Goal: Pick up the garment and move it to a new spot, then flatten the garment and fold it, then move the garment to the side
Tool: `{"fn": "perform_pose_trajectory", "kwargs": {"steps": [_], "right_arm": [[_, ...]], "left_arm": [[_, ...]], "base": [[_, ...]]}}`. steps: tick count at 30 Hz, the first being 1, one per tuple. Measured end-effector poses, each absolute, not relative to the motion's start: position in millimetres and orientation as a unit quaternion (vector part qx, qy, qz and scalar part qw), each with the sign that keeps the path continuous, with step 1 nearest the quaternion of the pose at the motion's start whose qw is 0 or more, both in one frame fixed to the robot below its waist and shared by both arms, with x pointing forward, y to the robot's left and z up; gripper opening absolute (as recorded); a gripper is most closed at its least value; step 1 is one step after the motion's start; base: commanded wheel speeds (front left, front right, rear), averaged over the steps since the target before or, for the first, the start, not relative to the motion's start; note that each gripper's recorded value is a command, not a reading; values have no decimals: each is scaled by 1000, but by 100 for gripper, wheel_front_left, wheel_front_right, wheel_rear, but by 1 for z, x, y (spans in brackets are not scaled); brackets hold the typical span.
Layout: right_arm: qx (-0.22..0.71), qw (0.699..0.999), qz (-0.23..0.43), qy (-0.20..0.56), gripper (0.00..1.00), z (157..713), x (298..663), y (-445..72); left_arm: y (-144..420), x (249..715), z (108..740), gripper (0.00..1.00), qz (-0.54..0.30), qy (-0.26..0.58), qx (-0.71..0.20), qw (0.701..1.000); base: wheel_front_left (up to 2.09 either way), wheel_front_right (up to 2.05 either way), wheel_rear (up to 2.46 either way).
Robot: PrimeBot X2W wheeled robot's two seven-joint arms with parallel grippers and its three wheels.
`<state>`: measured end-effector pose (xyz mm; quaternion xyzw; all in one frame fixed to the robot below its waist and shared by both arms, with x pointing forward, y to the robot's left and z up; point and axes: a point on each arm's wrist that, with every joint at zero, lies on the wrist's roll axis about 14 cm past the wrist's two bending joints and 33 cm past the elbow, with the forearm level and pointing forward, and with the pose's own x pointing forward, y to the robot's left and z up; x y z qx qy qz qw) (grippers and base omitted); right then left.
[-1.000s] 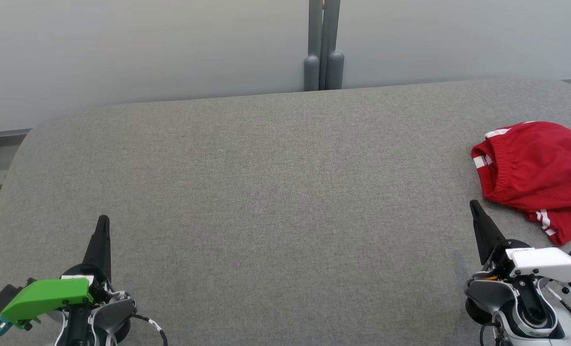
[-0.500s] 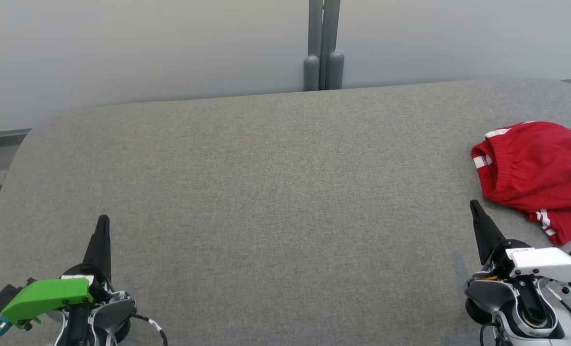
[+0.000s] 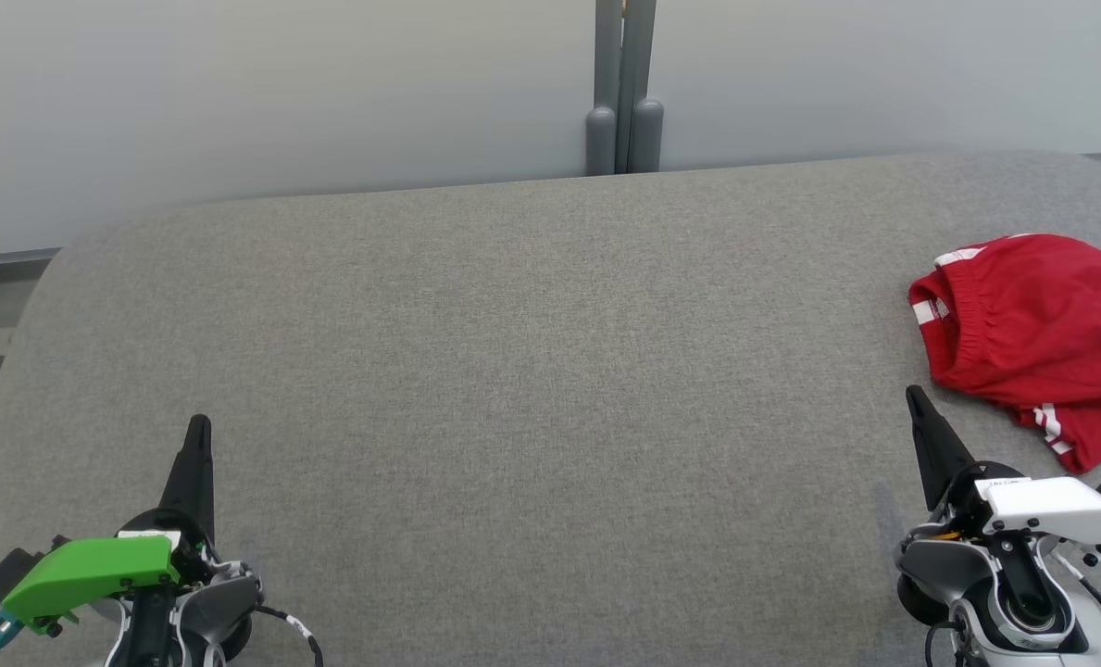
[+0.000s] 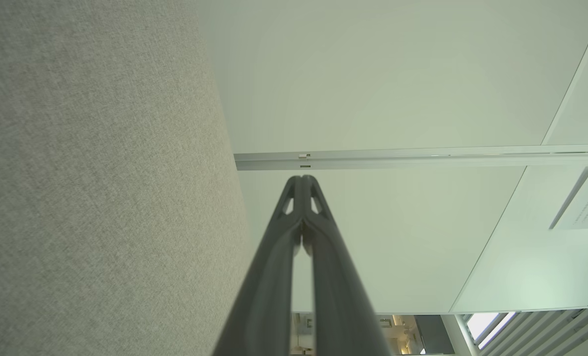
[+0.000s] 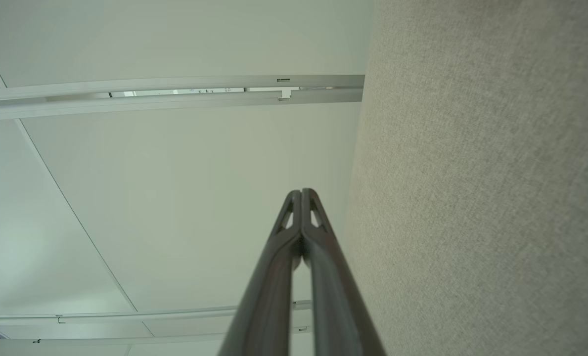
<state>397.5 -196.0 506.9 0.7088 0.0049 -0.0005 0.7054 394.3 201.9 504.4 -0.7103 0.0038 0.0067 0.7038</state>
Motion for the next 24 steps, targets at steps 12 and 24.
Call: {"fn": "perform_pose_trajectory", "kwargs": {"steps": [12,24], "right_arm": [[709,705,0,5,0,507,398,-196],[709,705,0,5,0,507,398,-196]], "left_arm": [[202,394,504,0,7,4,-710,704],[202,394,504,0,7,4,-710,704]], "base": [[0,0,0],[0,0,0]]}}
